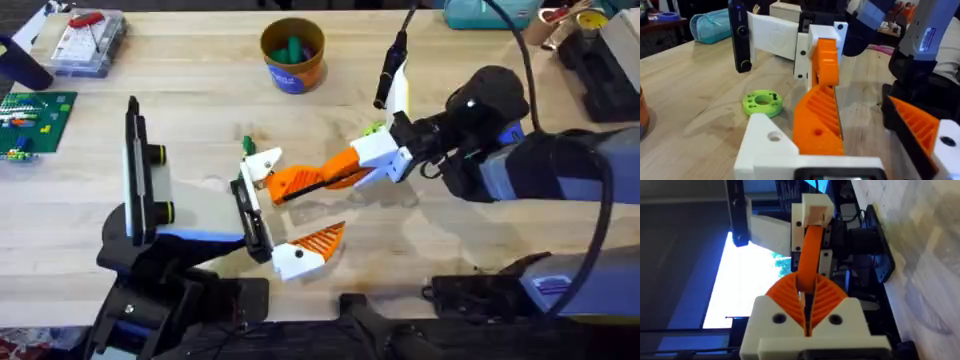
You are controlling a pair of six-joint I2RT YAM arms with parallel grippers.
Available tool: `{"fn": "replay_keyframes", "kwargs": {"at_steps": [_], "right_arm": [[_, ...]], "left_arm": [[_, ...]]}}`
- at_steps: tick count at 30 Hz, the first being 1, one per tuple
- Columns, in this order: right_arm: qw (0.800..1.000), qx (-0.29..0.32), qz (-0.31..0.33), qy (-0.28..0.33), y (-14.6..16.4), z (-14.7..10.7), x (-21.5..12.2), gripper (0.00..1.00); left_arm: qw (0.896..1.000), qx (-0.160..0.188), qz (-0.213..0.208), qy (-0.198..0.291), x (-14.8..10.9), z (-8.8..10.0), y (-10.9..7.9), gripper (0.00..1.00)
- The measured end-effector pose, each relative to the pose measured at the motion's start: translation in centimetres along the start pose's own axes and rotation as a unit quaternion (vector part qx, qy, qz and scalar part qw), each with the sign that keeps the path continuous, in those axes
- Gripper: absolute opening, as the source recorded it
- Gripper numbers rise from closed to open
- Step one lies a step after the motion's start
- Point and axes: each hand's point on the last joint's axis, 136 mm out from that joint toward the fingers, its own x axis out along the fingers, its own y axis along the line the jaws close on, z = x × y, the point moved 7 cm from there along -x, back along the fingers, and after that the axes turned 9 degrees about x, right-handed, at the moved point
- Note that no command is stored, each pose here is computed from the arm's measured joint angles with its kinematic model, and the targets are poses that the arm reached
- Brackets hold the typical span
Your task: Pick up the gripper from the table and insert it into the empty holder that is missing its gripper. Then pick up a screw, insert it into the mounting hole, and use the screwdriver to tighten it. Finally, clean up the table by picking up the vegetable and placing it into the bucket.
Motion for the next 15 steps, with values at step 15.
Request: {"fn": "replay_keyframes", "kwargs": {"at_steps": [15], "right_arm": [[1.000, -0.003, 0.006, -0.014, 0.35, 0.23, 0.00, 0.026]], "left_arm": [[1.000, 0.000, 0.000, 0.000, 0.00, 0.01, 0.01, 0.994]]}}
